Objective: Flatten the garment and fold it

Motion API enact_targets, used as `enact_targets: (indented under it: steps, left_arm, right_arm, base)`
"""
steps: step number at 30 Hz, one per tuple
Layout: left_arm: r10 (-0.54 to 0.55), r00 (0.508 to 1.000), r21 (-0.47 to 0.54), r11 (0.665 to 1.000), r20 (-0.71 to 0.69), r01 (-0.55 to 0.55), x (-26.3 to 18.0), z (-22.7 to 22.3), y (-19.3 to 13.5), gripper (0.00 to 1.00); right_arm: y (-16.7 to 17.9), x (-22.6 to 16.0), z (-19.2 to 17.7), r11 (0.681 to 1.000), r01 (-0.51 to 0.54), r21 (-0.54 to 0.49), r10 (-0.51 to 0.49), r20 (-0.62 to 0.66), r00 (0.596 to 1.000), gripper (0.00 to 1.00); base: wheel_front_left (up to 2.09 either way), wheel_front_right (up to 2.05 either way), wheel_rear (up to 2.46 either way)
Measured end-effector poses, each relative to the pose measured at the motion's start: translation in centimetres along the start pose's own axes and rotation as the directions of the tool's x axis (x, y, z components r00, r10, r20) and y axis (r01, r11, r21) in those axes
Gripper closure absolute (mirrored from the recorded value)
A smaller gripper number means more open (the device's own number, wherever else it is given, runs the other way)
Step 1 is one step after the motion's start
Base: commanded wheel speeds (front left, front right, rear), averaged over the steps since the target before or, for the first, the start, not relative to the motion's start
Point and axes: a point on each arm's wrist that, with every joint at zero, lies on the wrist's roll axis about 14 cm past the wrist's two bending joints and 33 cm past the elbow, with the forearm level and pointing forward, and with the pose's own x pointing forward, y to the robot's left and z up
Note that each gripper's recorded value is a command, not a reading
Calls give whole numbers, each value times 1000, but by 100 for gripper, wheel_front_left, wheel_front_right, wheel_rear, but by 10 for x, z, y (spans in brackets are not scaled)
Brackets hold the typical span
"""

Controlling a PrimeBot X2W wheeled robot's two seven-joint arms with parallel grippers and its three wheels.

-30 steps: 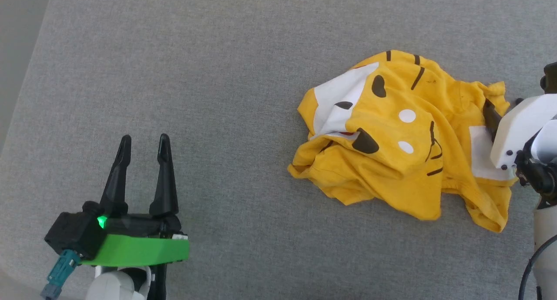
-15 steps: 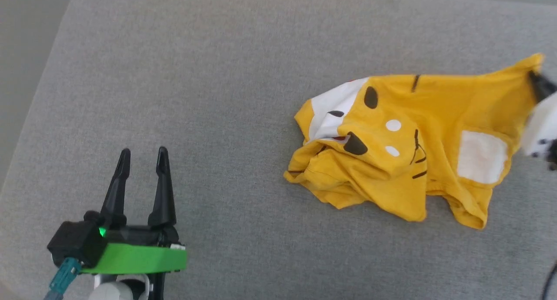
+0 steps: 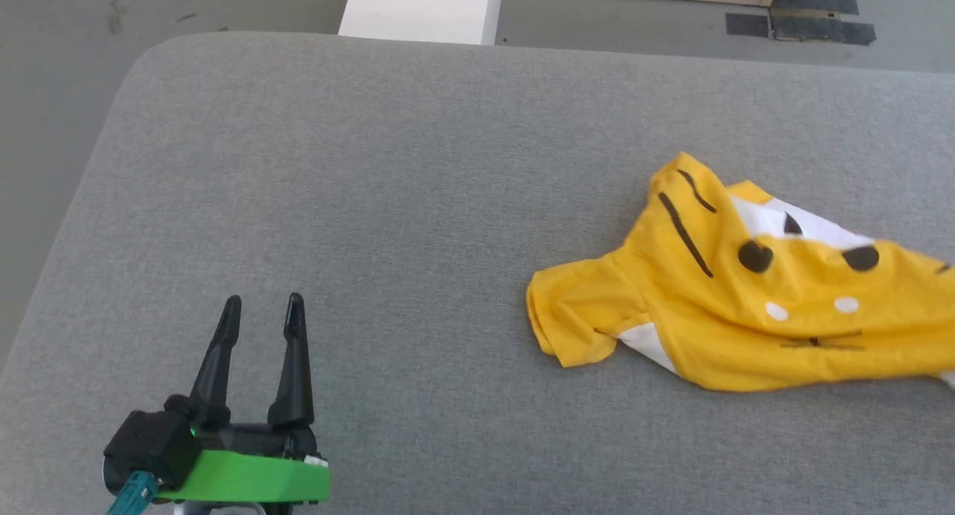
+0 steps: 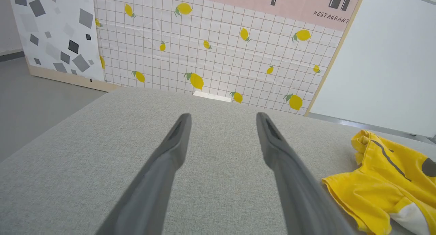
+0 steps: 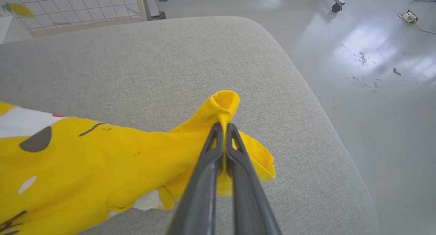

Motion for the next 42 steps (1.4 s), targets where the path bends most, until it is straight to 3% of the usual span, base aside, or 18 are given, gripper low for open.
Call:
enact_targets:
  steps: [4,5,6,7,11,15,18,23,29,35,40,41,42]
  left_arm:
    - [5,1000,8,1000,-9,-5,-6,-1,3,0]
    - [6,1000,11,1000,-9,-6,-8,0,4,0]
    - [7,1000,14,1000,-7,-7,-9,1,4,0]
    - [8,1000,15,1000,-6,-8,-11,2,5,0]
    - [7,1000,19,1000,3,-7,-15,6,5,0]
    - [13,1000,19,1000,11,-13,-18,9,6,0]
    - [21,1000,21,1000,11,-21,-19,9,8,0]
    - [33,999,18,999,-11,-33,-16,2,11,0]
    - [35,999,18,999,-33,-35,-4,-7,12,0]
    - [33,998,17,999,-55,-32,8,-18,12,0]
    - [52,995,28,998,-88,-50,11,-29,19,0]
    - [56,994,31,998,-92,-53,12,-31,21,0]
    - [59,994,35,998,-96,-56,13,-32,23,0]
  right_arm:
    - [3,5,-38,1000,6,0,-6,-67,998,100]
    - [6,6,-44,1000,2,4,-2,-72,997,79]
    - [9,7,-49,1000,-4,-3,4,-75,997,17]
    - [11,8,-52,1000,-10,-9,9,-76,997,0]
    - [34,11,-48,997,-76,-24,75,-39,996,0]
    - [75,12,-1,979,-195,-54,199,90,976,0]
    - [113,7,31,953,-289,-94,301,155,941,0]
    - [169,8,47,893,-403,-199,428,103,898,0]
    - [211,25,21,844,-472,-255,464,-97,881,0]
    - [226,49,-13,825,-490,-282,443,-218,870,0]
    - [239,62,-51,802,-527,-282,433,-333,838,0]
    - [241,63,-61,797,-537,-278,426,-371,825,18]
    - [244,64,-69,790,-550,-270,427,-401,811,74]
  base:
    - [0,0,0]
    - [0,0,0]
    - [0,0,0]
    - [0,0,0]
    - [0,0,0]
    - [0,0,0]
    - [0,0,0]
    - [0,0,0]
    - [0,0,0]
    - [0,0,0]
    - [0,0,0]
    - [0,0,0]
    - [0,0,0]
